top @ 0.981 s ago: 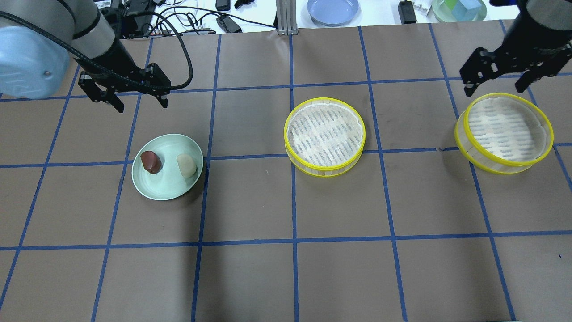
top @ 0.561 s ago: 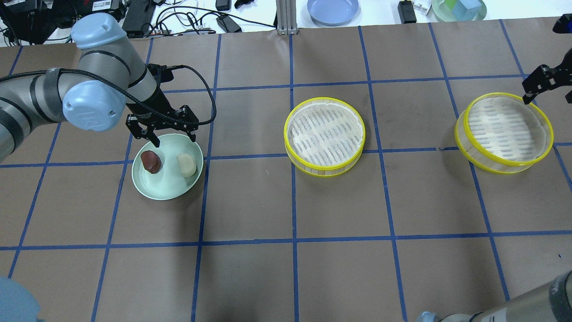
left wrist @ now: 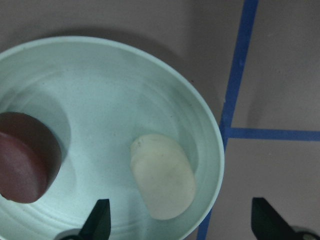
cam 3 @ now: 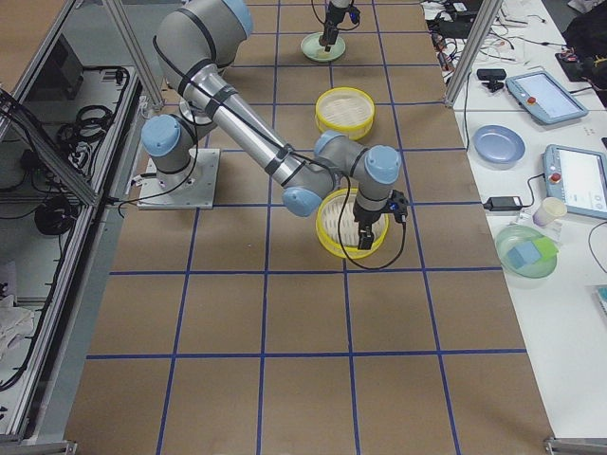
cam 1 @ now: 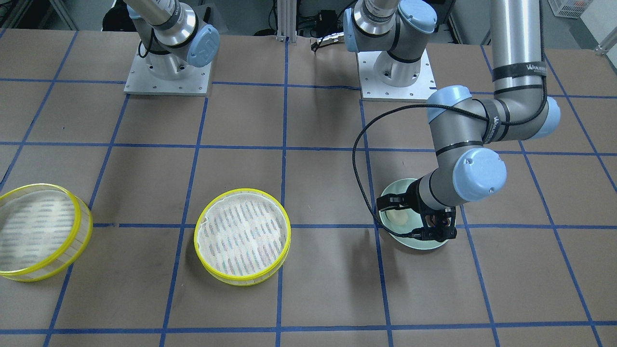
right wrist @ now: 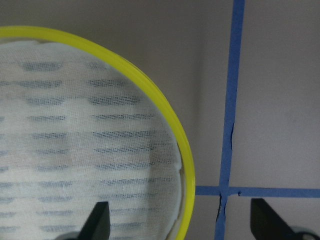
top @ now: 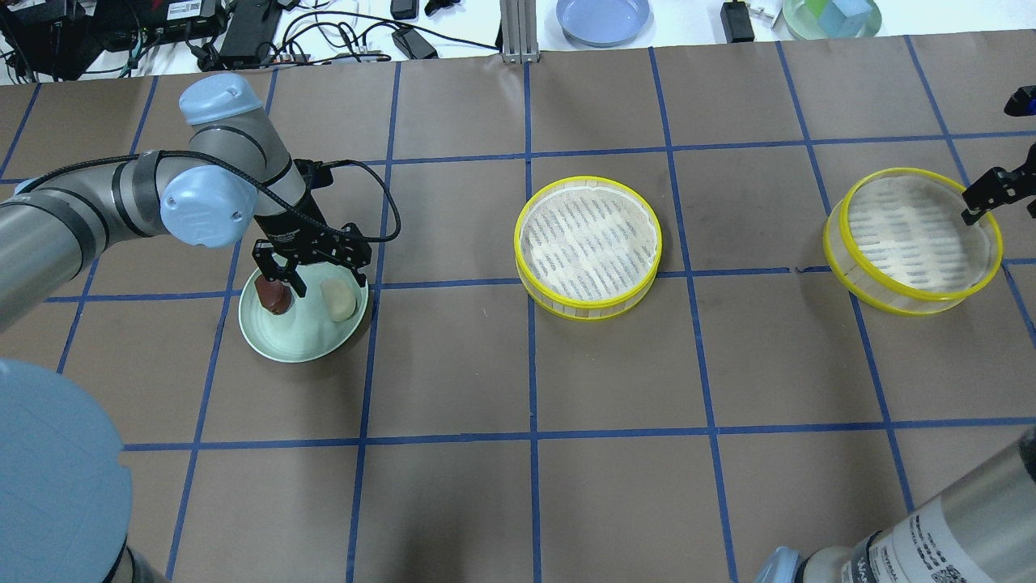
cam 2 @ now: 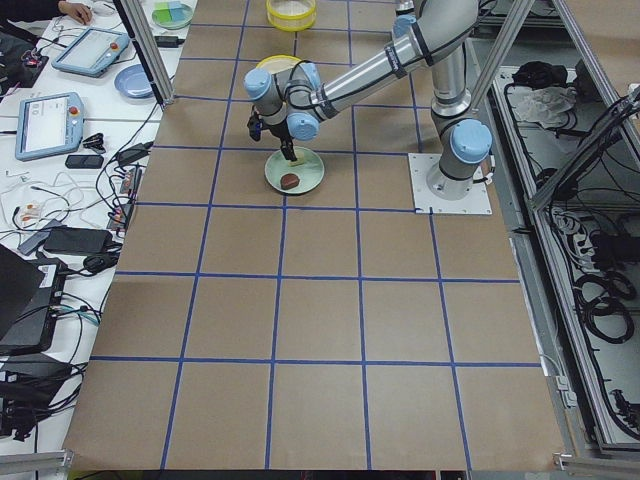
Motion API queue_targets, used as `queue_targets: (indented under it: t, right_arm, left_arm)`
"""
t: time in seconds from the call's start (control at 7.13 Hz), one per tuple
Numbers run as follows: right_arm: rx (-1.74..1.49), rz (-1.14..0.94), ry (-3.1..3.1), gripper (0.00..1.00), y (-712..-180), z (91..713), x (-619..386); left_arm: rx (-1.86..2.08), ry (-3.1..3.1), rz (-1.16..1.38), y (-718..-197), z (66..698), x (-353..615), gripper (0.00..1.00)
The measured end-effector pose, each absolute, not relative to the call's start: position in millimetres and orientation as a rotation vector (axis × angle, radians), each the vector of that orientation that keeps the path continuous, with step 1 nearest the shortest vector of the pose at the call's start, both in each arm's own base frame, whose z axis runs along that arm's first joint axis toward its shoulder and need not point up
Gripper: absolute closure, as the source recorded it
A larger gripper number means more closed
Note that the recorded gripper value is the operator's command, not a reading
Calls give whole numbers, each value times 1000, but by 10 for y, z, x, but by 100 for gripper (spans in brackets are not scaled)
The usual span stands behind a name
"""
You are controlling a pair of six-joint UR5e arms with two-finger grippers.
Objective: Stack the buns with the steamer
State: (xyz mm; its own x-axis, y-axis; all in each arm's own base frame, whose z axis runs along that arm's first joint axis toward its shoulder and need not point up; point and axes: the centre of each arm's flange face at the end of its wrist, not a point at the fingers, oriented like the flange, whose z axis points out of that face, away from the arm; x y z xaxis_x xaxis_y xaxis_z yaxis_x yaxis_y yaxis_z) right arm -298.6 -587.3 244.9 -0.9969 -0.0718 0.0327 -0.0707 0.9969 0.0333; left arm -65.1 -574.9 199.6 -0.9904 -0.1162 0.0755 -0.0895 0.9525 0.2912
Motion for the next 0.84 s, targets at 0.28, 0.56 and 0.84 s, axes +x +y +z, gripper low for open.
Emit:
queue_targets:
  t: [0.28,0.56,0.84]
  right_arm:
    - [185,-64,-3115,26,-5856,2279,-3054]
    - [225,-62,-3111,51,-5871,2175,-3073]
    - [233,-66,-3119,86,-5880,2105,-3077]
  left_arm:
    - [178,-3004,-484,-5764,1842,-595,100]
    - [181,-3006,-481,-5815,1843,-582,100]
    - [204,-3017,-389,-5964,2138,-594,100]
